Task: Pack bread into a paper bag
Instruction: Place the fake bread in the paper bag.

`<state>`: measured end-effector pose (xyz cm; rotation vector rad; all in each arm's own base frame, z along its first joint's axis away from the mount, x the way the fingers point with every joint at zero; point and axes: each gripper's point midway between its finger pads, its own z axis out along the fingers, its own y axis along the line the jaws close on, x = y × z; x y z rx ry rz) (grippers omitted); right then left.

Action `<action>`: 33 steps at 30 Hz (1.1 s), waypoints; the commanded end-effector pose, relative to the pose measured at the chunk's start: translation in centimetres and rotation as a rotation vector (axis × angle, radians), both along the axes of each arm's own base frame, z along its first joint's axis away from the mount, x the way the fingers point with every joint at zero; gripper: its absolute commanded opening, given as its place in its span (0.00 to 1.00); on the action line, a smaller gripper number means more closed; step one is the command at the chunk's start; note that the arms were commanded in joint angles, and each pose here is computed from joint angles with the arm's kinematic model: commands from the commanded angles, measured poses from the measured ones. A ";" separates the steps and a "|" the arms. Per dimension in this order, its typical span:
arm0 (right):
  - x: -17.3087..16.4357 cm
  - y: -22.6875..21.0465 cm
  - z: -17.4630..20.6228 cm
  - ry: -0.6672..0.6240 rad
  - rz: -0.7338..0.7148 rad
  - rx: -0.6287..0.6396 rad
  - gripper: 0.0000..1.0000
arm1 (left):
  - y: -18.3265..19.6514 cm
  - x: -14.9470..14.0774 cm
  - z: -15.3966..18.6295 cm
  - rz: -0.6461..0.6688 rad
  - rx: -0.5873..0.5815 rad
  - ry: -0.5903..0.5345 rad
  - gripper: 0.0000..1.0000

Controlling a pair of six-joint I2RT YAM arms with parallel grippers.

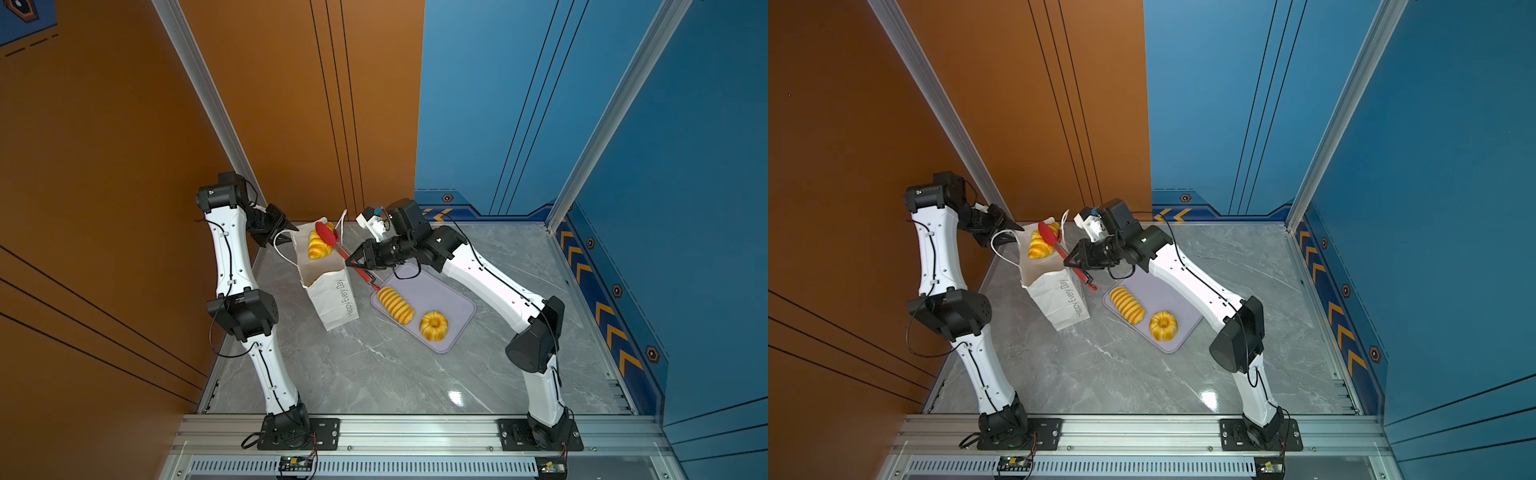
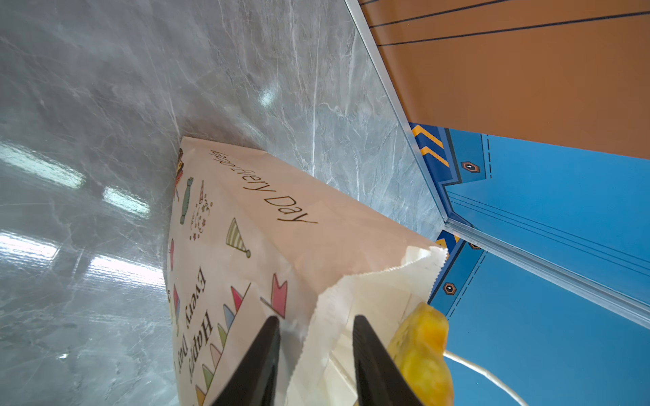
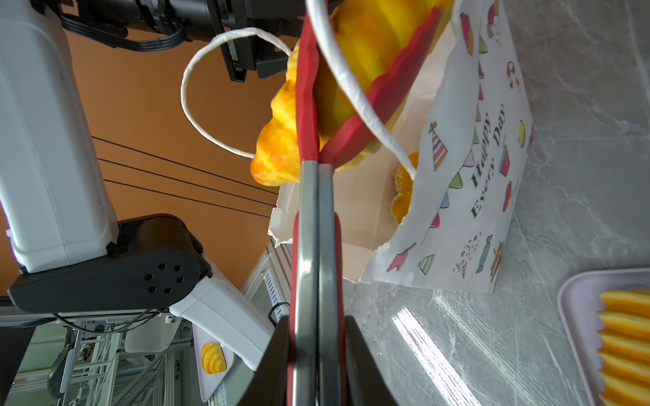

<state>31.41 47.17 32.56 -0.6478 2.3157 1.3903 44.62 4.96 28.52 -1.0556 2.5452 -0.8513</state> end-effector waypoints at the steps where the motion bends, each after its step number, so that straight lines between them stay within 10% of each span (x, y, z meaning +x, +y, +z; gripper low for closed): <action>1: -0.9 0.5 1.3 -0.047 0.036 0.013 0.00 | -0.6 -3.2 -1.5 0.002 -0.037 0.168 0.32; 5: -1.1 0.2 0.5 -0.063 0.026 -0.036 0.05 | -0.5 -3.2 -1.7 0.004 -0.039 0.171 0.14; 16: -0.6 0.9 -1.3 -0.038 0.029 -0.065 0.47 | -0.7 -3.1 -1.7 -0.001 -0.048 0.169 0.08; 33: -1.5 -1.1 4.3 -0.178 -0.004 -0.027 0.48 | -0.7 -3.2 -1.6 -0.003 -0.053 0.168 0.07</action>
